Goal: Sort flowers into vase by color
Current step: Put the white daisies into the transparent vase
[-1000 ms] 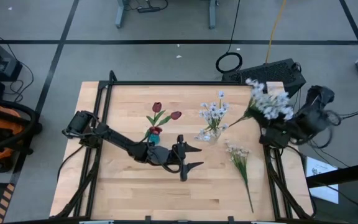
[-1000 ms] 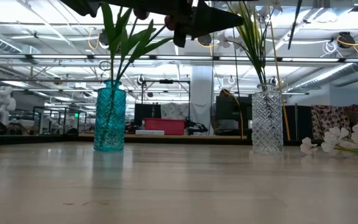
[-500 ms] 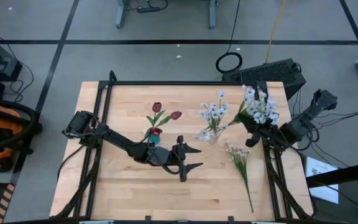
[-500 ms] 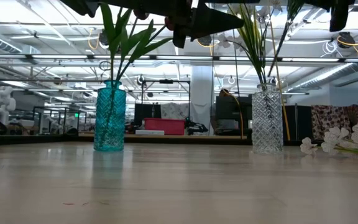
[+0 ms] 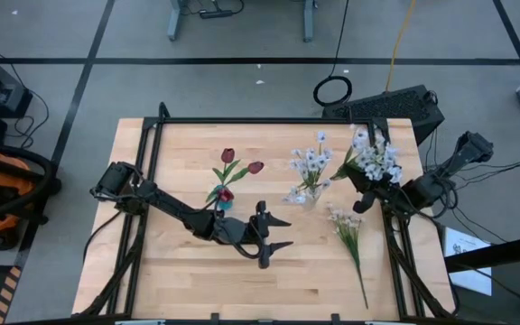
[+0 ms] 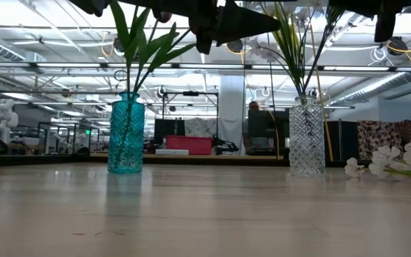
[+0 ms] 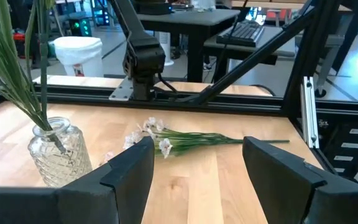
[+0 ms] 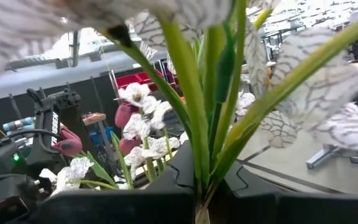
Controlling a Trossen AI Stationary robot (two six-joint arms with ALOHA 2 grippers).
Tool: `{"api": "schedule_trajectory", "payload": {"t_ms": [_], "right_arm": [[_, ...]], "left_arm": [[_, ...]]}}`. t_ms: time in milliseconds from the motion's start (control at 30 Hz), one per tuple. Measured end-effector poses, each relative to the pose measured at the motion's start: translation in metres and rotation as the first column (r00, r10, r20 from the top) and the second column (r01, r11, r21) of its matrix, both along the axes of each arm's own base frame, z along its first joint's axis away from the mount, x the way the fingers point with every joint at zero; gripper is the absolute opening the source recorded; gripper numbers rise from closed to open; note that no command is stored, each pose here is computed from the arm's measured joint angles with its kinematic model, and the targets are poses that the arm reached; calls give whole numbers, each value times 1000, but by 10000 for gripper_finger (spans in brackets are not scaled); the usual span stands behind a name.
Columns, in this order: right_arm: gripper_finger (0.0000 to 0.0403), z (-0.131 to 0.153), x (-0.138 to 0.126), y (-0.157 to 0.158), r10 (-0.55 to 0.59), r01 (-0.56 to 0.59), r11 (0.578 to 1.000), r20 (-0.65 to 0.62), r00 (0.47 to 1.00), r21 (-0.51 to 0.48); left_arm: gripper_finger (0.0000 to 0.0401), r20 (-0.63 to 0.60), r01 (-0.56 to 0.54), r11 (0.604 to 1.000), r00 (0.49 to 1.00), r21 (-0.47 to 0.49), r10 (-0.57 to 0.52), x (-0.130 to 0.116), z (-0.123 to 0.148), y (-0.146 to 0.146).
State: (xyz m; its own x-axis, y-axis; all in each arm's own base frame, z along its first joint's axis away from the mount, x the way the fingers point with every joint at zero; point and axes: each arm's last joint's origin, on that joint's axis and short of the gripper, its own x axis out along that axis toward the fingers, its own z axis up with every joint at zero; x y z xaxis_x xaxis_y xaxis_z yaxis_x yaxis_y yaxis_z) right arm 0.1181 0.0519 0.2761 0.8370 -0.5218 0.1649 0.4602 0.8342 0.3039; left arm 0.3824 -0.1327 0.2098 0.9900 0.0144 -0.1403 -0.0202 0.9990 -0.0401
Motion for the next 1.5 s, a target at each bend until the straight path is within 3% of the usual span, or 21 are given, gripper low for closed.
{"api": "schedule_trajectory", "payload": {"t_ms": [400,1133,1500], "right_arm": [[2,-5,6,5,5,-5,1000,-20,1000,2],[2,10,0,8,40,-40,999,5,999,-8],[2,8,6,12,31,-34,999,-110,993,-30]], "left_arm": [[250,-3,34,999,999,35,-34,-4,0,-11],[250,-55,34,998,998,50,-31,-5,-5,-10],[251,-52,32,998,998,49,-29,-5,-5,-9]]}}
